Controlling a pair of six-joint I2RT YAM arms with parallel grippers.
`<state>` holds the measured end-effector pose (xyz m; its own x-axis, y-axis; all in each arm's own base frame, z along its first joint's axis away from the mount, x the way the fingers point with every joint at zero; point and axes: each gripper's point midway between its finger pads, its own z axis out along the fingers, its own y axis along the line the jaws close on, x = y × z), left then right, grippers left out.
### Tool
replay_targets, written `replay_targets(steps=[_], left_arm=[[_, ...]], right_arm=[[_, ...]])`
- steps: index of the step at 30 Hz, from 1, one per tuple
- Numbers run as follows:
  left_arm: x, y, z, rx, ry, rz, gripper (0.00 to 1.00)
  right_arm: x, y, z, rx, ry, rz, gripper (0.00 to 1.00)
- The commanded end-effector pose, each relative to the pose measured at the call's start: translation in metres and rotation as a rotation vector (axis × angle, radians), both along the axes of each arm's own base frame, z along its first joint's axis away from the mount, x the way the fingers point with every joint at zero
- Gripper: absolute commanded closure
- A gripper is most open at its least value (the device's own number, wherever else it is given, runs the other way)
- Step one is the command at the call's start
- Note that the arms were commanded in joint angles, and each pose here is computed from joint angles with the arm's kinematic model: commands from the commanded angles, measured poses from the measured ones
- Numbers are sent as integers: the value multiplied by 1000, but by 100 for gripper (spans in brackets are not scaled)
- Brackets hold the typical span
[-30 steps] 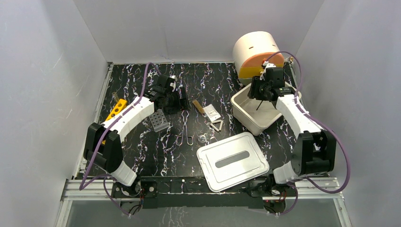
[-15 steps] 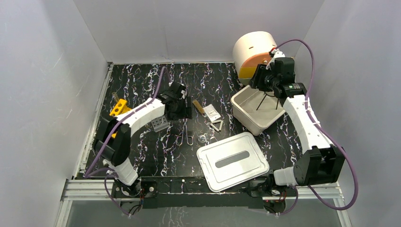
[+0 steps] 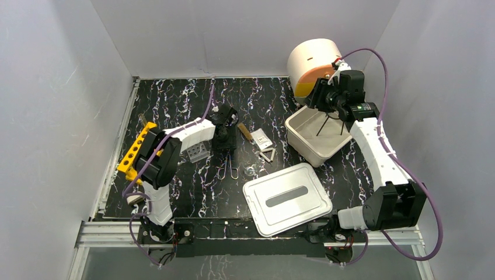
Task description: Organize the chemistry lab equipment
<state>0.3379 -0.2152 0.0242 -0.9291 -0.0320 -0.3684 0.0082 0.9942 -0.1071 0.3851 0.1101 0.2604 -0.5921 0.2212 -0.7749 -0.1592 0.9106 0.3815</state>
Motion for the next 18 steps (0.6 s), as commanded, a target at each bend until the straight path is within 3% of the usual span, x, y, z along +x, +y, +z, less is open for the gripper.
replay_targets(steps=[1, 12, 15, 18], left_arm=[[4, 0, 0, 52, -18, -18, 53], [-15, -3, -25, 116, 91, -34, 71], [-13, -4, -25, 117, 90, -38, 86], [-5, -8, -14, 101, 48, -52, 91]], right_arm=[[4, 5, 35, 48, -116, 15, 44], [8, 11, 40, 95, -142, 22, 45], [7, 15, 40, 105, -139, 37, 45], [5, 21, 34, 111, -128, 66, 45]])
